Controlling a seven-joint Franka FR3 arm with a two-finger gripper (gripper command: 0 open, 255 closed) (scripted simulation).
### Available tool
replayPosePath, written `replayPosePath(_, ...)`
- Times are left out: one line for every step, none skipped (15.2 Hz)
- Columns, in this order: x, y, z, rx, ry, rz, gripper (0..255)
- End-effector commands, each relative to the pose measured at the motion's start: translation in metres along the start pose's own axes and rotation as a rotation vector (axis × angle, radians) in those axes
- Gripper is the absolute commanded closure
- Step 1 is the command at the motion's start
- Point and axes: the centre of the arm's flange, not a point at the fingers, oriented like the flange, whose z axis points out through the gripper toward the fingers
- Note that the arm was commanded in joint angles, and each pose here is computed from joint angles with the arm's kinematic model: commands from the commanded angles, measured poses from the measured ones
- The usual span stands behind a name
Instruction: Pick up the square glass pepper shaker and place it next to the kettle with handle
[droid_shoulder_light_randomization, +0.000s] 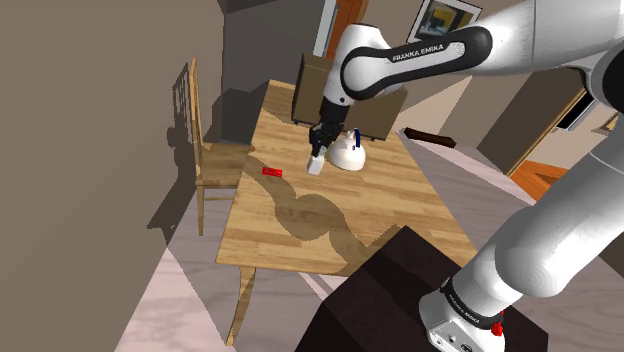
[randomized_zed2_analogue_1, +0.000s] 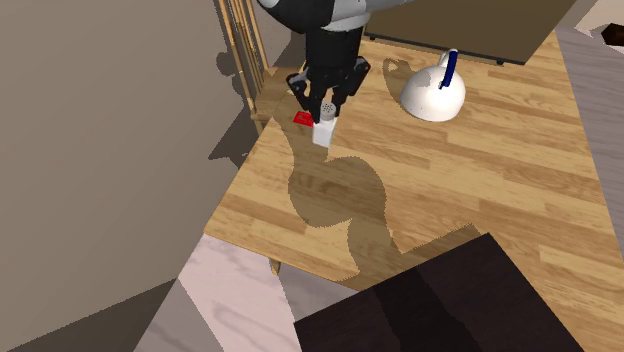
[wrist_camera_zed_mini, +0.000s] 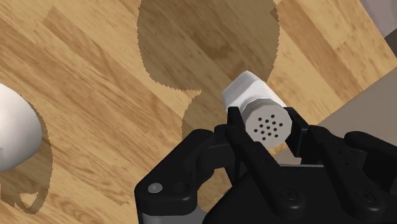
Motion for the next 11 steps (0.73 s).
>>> replayPosePath(0.000, 0.000, -0.011, 0.000, 0.000, 0.000, 255)
replayPosePath(0.000, 0.000, -0.016, 0.000, 0.000, 0.000, 255)
replayPosePath(0.000, 0.000, -0.022, 0.000, 0.000, 0.000, 255)
replayPosePath(0.000, 0.000, -0.027, 0.000, 0.000, 0.000, 255)
replayPosePath(0.000, 0.000, -0.032, 0.000, 0.000, 0.000, 255)
replayPosePath(0.000, -0.001, -0.038, 0.000, 0.000, 0.000, 255)
replayPosePath(0.000, -0.001, -0.043, 0.000, 0.000, 0.000, 255)
replayPosePath(0.000, -0.001, -0.048, 0.000, 0.000, 0.000, 255)
replayPosePath(0.000, -0.001, -0.053, 0.000, 0.000, 0.000, 255)
replayPosePath(0.001, -0.001, -0.059, 0.000, 0.000, 0.000, 255)
replayPosePath(0.001, -0.001, -0.062, 0.000, 0.000, 0.000, 255)
